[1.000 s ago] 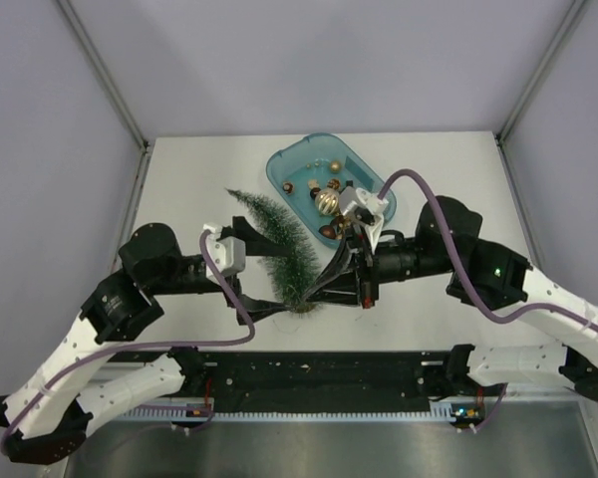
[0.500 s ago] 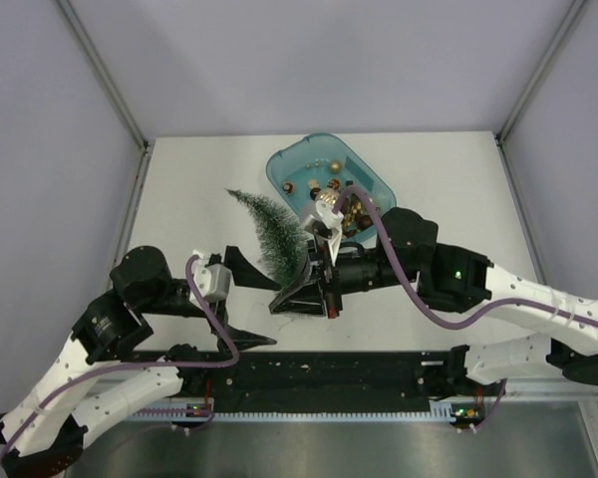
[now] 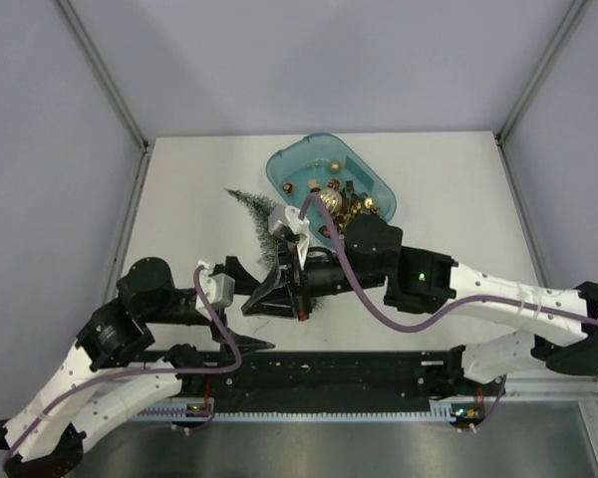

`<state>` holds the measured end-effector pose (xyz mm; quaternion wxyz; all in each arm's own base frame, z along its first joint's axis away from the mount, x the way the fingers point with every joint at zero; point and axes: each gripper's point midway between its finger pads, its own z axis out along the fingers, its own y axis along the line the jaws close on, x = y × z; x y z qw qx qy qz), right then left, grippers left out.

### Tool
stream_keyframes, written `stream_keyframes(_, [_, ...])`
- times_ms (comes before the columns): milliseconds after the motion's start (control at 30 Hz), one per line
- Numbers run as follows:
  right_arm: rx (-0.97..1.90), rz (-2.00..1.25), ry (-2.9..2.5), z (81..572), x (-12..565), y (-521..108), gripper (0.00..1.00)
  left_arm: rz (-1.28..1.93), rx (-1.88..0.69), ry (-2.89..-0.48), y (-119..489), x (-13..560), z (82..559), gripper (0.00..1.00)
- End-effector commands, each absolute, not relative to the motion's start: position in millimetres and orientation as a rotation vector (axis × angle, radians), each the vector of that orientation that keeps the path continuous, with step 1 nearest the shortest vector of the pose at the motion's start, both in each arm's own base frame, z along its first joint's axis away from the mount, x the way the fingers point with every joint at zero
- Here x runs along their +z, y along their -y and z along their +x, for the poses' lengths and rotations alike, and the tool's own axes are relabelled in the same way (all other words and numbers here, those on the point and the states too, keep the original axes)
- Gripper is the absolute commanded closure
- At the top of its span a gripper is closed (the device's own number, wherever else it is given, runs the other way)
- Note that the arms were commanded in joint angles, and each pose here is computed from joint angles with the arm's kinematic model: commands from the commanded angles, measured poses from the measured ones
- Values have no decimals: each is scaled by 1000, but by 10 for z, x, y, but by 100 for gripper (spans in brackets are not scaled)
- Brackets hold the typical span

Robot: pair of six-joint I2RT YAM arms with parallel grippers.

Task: Decorate the small christmas tree

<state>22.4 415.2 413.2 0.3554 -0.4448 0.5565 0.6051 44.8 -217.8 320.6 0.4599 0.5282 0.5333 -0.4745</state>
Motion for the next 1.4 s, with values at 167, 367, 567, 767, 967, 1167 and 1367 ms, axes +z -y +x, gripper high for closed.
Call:
stream_keyframes(167, [1615, -1070, -1278, 185, 4603, -4150, 100, 1364, -1070, -1286, 2083, 3012, 459, 38])
stream_keyframes(367, [1612, -1057, -1303, 195, 4532, -4128, 100, 1363, -1024, -1253, 2014, 3053, 450, 81])
stream_keyframes(567, [1588, -1045, -1366, 240, 4380, -4143, 100, 1382, -930, -1264, 1858, 3000, 442, 96])
stream_keyframes(767, [1549, -1061, -1452, 265, 4221, -4135, 83, 1443, -790, -1283, 1591, 2845, 397, 100])
stream_keyframes(967, [1498, -1060, -1526, 308, 4107, -4056, 59, 1367, -606, -1306, 1336, 2926, 535, 100])
stream_keyframes(1167, [1472, -1087, -1556, 306, 4052, -4034, 54, 1280, -422, -1317, 1059, 3117, 680, 100])
stream_keyframes(1367, [1328, -1050, -1565, 494, 4100, -3868, 52, 1295, -323, -1302, 789, 3168, 586, 100])
